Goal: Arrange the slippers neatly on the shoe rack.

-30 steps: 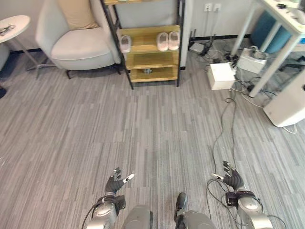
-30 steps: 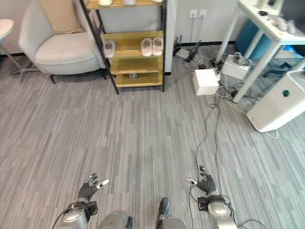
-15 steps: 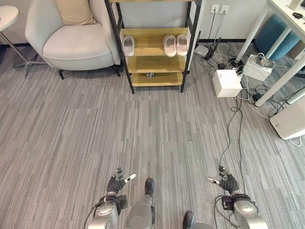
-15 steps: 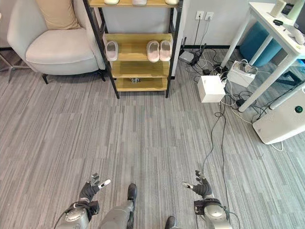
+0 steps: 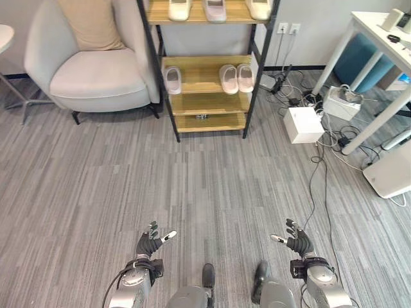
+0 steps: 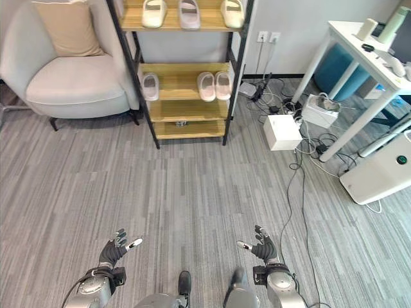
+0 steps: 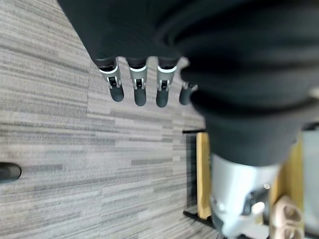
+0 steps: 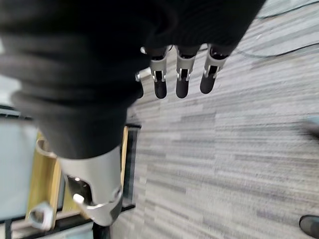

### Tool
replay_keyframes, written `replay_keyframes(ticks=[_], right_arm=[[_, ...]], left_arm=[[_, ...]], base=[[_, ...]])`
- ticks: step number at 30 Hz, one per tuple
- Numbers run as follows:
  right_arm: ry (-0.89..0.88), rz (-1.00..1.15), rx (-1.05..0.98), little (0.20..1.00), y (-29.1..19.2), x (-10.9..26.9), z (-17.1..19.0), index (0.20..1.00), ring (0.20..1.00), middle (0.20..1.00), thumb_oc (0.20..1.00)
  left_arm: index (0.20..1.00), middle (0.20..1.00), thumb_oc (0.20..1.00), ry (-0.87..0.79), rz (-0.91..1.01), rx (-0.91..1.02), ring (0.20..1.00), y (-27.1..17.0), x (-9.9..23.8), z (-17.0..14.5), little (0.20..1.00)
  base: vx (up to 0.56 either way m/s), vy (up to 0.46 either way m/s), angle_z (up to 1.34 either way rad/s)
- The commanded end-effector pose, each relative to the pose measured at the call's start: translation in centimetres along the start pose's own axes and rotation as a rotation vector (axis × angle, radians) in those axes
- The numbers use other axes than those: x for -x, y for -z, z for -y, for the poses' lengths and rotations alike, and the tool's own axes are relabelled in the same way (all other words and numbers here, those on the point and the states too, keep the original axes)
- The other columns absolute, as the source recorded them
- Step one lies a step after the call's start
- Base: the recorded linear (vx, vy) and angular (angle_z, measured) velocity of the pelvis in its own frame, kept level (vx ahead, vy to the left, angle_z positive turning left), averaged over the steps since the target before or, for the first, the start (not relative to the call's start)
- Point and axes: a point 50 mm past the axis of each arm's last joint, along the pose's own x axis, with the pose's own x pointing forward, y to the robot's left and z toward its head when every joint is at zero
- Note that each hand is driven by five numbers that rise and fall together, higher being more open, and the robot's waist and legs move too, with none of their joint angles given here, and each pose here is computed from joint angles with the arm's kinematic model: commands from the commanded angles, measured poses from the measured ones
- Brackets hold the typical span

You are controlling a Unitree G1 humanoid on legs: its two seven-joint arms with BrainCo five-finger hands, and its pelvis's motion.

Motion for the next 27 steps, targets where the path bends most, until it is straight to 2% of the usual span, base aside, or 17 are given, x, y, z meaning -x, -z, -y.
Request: replay_keyframes(ticks=[1, 6, 14, 20, 27], right_arm=[[0.013, 0.09, -0.017, 1.0, -1.8, 0.0, 0.7, 1.0, 1.0, 1.0, 1.0], [-0.003, 0.075, -0.015, 1.0, -1.2, 0.4, 1.0, 1.0, 1.0, 1.0, 1.0], [0.012, 0.075, -0.005, 1.0, -1.4, 0.1, 1.9, 1.0, 1.0, 1.0, 1.0], [0.038, 0.071, 0.017, 1.0, -1.4, 0.0, 2.1, 1.0, 1.0, 1.0, 1.0], [0.033, 0.025, 0.023, 1.0, -0.5, 0.3, 1.8, 1.0, 1.0, 1.0, 1.0]], left_arm=[[1.0, 1.0, 1.0, 0.005, 0.092, 0.024, 1.0, -2.0, -0.2, -0.2, 1.0], [1.0, 1.0, 1.0, 0.0, 0.039, 0.135, 1.0, -0.8, 0.0, 0.4, 1.0], [1.0, 1.0, 1.0, 0.002, 0.028, 0.177, 1.0, -0.5, 0.0, 0.9, 1.0], [1.0, 1.0, 1.0, -0.011, 0.002, 0.156, 1.0, 0.1, 0.2, 0.6, 1.0], [1.0, 1.0, 1.0, -0.03, -0.034, 0.162, 1.0, 1.0, 0.5, 0.1, 1.0]], base=[[0.33, -0.095, 0.58], [0.35, -0.154, 0.32], [0.25, -0.07, -0.08], [0.31, 0.105, -0.17], [0.33, 0.292, -0.11]])
